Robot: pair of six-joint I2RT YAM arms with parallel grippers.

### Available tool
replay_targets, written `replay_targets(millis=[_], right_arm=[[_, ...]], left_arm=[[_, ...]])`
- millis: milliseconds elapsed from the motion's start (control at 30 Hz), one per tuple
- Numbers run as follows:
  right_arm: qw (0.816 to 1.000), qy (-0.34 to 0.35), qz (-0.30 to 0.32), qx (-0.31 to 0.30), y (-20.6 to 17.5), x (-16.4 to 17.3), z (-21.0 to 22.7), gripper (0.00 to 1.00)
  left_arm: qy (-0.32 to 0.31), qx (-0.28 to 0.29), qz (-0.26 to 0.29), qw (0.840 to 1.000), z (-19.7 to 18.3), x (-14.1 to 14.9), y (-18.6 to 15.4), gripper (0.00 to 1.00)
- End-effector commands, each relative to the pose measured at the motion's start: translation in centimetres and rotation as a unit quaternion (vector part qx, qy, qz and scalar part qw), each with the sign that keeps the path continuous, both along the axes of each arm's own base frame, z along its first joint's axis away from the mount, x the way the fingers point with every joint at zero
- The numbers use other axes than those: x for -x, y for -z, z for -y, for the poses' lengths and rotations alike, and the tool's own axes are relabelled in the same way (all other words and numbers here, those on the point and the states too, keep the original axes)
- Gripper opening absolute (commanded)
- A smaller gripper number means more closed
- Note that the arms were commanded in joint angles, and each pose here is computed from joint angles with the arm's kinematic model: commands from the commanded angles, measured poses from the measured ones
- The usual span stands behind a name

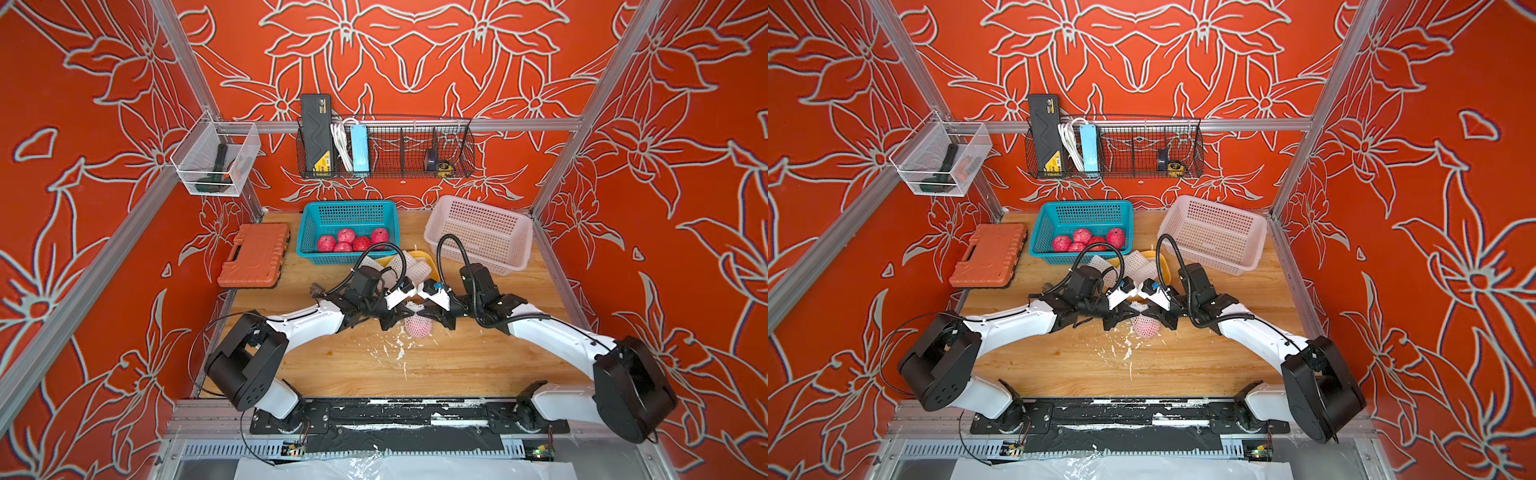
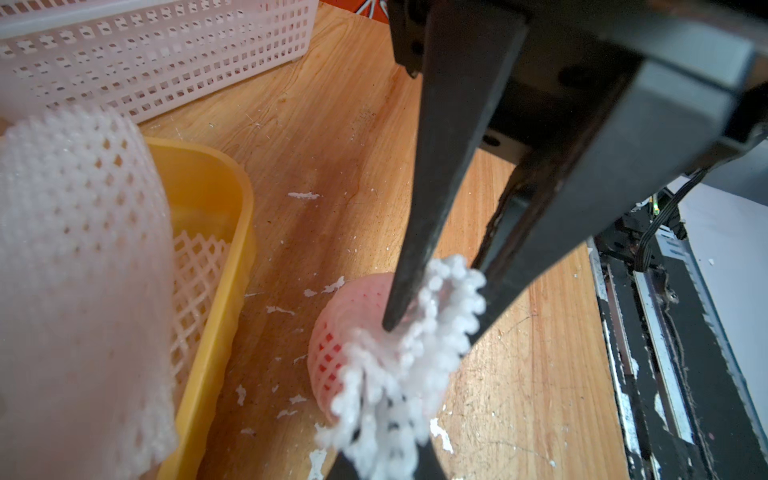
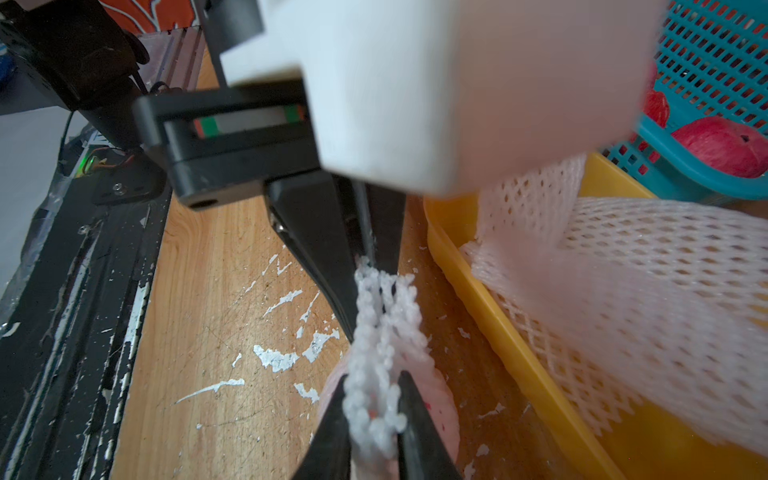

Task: Remove foam nets from apples
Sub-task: Remove the foam net from the apple.

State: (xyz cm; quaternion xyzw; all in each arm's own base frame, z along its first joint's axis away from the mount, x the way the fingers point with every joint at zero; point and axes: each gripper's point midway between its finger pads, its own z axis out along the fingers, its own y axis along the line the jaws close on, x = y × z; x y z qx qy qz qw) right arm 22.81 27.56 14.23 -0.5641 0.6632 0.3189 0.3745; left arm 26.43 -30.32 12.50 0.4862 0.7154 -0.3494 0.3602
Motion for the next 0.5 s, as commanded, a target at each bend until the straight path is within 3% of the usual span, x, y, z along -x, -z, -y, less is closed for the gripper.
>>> replay_targets(millis=[0, 233, 267, 300, 467], right_arm=[[1.0, 0.005, 0.008, 0.005, 0.2, 0.3, 0.4, 0.21], [0.999, 0.021, 0.044, -0.017, -1.8, -0.2, 0.6, 0.18], [0.998, 0.024, 0.047, -0.02, -2.2, -0.2, 0.6, 0.07], [0.998, 0.028, 0.047, -0.022, -2.5, -0.3, 0.6, 0.02], [0.998, 0.024, 0.051, -0.04, -4.4, 0.2, 0.6, 0.01]], left_arm=[[0.003, 0.006, 0.014, 1.0, 0.0, 0.3, -1.1, 0.07], [-0.007, 0.011, 0.031, 0.999, -0.3, 0.3, -2.7, 0.08], [-0.01, 0.011, 0.033, 0.999, -0.4, 0.2, -3.0, 0.08], [-0.012, 0.01, 0.036, 0.999, -0.5, 0.1, -3.4, 0.09], [-0.015, 0.019, 0.05, 0.998, -0.5, 0.1, -5.2, 0.25]])
